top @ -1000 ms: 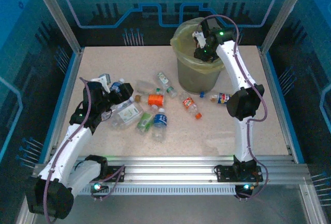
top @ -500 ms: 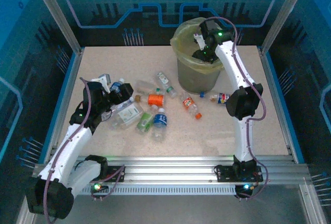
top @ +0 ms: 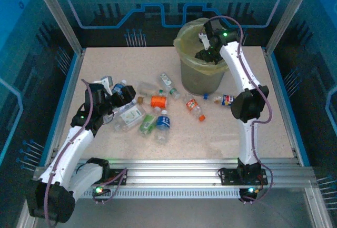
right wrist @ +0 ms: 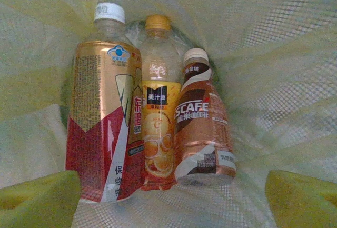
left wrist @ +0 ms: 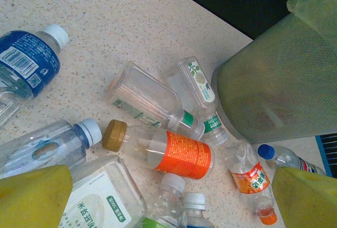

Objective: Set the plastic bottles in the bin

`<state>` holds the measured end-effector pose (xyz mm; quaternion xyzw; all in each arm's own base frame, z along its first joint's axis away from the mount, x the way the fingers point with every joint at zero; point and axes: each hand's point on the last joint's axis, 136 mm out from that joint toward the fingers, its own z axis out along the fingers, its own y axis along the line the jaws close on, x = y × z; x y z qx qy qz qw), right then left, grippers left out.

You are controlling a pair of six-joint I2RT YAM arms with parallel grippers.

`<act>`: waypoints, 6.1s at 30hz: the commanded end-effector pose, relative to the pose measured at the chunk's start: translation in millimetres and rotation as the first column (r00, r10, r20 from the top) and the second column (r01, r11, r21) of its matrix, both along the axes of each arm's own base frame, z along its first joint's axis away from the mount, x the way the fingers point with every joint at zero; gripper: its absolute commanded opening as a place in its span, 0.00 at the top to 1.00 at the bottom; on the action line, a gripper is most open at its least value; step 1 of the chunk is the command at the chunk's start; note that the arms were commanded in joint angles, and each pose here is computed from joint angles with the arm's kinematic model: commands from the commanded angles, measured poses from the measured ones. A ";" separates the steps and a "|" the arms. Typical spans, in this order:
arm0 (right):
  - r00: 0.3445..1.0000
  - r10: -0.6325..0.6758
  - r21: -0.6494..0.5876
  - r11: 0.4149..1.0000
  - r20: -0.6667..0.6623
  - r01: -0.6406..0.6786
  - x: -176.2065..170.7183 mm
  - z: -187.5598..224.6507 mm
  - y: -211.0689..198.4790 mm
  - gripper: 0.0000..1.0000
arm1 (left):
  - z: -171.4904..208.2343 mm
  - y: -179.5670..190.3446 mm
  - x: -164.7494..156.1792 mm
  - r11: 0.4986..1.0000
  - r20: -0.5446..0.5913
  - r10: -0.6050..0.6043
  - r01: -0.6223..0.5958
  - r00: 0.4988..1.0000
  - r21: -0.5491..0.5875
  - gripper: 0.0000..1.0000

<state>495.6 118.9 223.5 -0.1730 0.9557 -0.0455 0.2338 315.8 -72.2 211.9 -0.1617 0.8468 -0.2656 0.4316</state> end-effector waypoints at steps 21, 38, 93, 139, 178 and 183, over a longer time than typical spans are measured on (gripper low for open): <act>0.892 -0.138 0.161 0.984 0.431 0.075 -126.4 175.1 34.5 0.00 | 6.3 3.2 -6.5 1.000 0.025 0.003 -0.003 1.000 0.006 0.01; 0.978 -0.098 0.283 0.958 0.187 0.042 -237.8 42.9 123.3 0.00 | -6.1 -1.9 -1.3 0.999 0.010 -0.006 0.006 1.000 -0.032 0.01; 0.931 -0.067 0.248 0.955 -0.358 0.164 -275.4 -143.3 219.5 0.15 | -30.8 -5.5 14.2 0.999 -0.044 -0.012 0.010 0.999 -0.041 0.01; 0.916 -0.123 0.002 0.991 -0.381 0.134 -249.7 -214.3 178.7 0.16 | -31.1 -7.0 14.1 0.999 -0.049 -0.019 0.017 0.999 -0.047 0.01; 0.998 -0.058 0.196 0.979 -0.040 0.065 -246.2 -34.1 156.4 0.67 | -18.1 -5.3 7.4 0.999 -0.030 -0.023 0.022 0.999 -0.032 0.01; 0.998 -0.043 0.239 0.970 0.047 0.030 -237.4 -1.1 151.7 0.67 | -15.7 -5.4 6.8 0.999 -0.023 -0.022 0.021 1.000 -0.033 0.01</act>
